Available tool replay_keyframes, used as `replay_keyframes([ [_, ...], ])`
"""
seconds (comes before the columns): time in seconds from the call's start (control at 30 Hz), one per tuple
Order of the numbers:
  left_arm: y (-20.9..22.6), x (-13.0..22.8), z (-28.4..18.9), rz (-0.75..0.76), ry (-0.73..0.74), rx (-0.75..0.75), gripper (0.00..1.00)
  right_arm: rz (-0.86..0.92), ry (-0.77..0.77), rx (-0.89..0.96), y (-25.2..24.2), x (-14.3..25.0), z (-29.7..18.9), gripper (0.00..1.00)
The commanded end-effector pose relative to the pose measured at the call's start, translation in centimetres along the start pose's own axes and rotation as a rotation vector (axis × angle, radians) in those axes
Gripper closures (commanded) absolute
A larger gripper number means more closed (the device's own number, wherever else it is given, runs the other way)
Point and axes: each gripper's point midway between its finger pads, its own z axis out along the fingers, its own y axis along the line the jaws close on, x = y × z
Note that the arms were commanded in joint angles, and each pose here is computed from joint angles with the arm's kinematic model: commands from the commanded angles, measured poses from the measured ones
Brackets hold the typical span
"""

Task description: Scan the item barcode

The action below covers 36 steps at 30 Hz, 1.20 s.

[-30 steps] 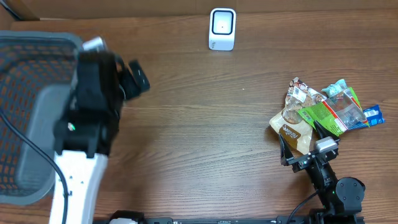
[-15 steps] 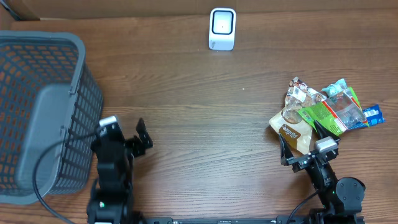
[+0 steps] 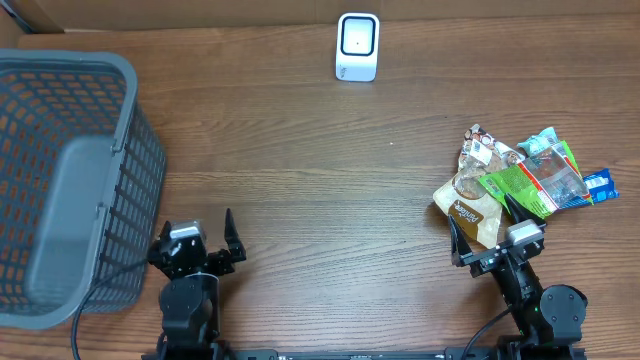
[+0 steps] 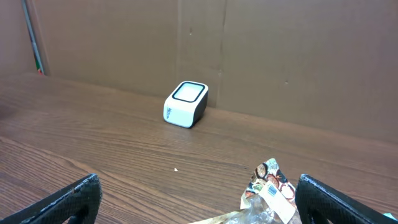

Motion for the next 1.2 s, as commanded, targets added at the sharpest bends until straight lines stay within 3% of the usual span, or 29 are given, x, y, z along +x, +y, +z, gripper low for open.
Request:
replay_keyframes([
  [0.0, 0.0, -0.6, -0.3, 0.06, -0.048, 0.004, 0.0, 0.003, -0.005, 0.007, -0.1, 0.1, 0.0, 0.0],
  [0.17, 0.0, -1.7, -0.6, 0.05, -0.098, 0.005, 0.0, 0.003, -0.005, 0.007, -0.1, 0.1, 0.0, 0.0],
  [1.17, 0.0, -1.5, -0.6, 0.051, -0.094, 0.005, 0.01, 0.003, -0.005, 0.007, -0.1, 0.1, 0.0, 0.0],
])
